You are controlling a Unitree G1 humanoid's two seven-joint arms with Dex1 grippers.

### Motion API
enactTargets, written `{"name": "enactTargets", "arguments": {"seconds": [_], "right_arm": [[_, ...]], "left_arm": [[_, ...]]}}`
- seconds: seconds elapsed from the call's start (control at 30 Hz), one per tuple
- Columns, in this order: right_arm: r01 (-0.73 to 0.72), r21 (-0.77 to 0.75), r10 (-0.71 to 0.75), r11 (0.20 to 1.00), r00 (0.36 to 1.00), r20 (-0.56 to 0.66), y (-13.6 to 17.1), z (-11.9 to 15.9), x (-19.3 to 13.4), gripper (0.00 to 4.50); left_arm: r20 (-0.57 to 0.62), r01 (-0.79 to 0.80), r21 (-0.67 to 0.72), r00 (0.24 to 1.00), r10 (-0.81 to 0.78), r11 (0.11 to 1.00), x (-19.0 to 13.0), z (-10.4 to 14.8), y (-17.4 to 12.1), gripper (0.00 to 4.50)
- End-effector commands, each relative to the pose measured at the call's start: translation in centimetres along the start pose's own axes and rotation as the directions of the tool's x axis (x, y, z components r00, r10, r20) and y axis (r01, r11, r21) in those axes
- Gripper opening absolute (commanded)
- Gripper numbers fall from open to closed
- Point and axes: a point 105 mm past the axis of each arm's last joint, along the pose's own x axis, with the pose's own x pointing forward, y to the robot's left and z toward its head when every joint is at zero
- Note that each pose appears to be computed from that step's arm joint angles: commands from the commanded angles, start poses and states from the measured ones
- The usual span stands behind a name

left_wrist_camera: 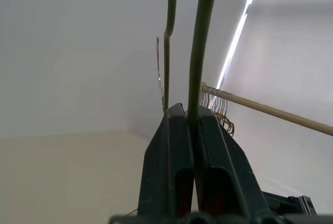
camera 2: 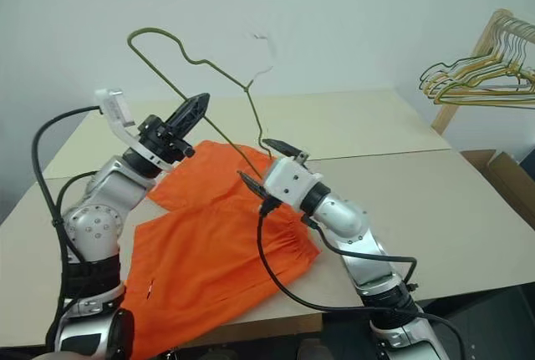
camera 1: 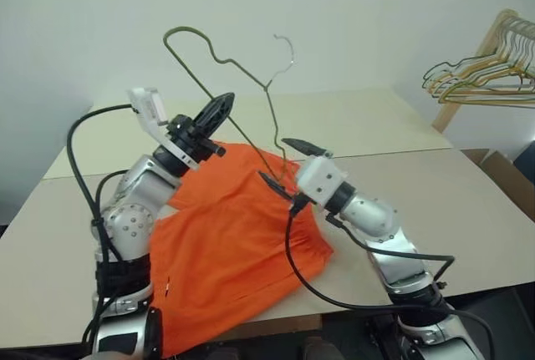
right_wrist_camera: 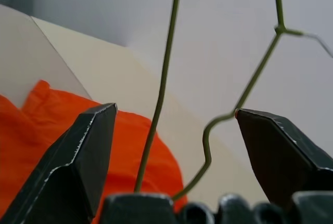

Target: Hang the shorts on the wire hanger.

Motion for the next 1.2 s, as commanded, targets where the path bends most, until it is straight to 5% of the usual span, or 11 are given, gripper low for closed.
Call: {"name": "enactTargets", "arguments": {"seconds": [0.03,0.23,0.37,0.5,1.0,1.1,1.2], "right_arm": [[-0.197,0.259,0.178,0.946,0.979,0.096,-0.6,2.4,-2.5,4.13],[-0.437,0.608,0.438,0.663,0.885,0.158,-1.3,3.1,-5.1,4.13],[-0.528,0.676,0.588,0.513,0.79,0.17,-0.1,2.6,-5.5,4.13],[-0.547,0.734,0.601,0.402,0.763,0.239,-0.1,2.8,-4.4,4.13],[-0.63,0.69,0.683,0.357,0.68,0.267,2.1,3.2,-1.8,4.13],[-0.618,0.703,0.673,0.352,0.689,0.268,1.8,3.1,-1.6,3.55],[-0.613,0.707,0.67,0.351,0.692,0.268,1.6,2.8,-1.6,2.51]], "left_arm": [[0.057,0.177,0.041,0.982,-0.179,0.983,-0.9,3.4,-1.7,0.0],[0.116,0.47,-0.02,0.878,-0.465,0.883,-3.0,6.4,-4.8,0.0],[0.124,0.541,-0.041,0.837,-0.533,0.84,-3.4,6.6,-5.3,0.0],[0.121,0.587,-0.084,0.808,-0.577,0.805,-3.3,6.0,-5.9,0.0],[0.127,0.605,-0.124,0.796,-0.592,0.787,-2.8,4.7,-6.8,0.0],[0.127,0.604,-0.126,0.796,-0.591,0.787,-2.9,4.6,-6.8,0.0],[0.127,0.602,-0.129,0.798,-0.589,0.788,-2.9,4.5,-6.8,0.0]]}}
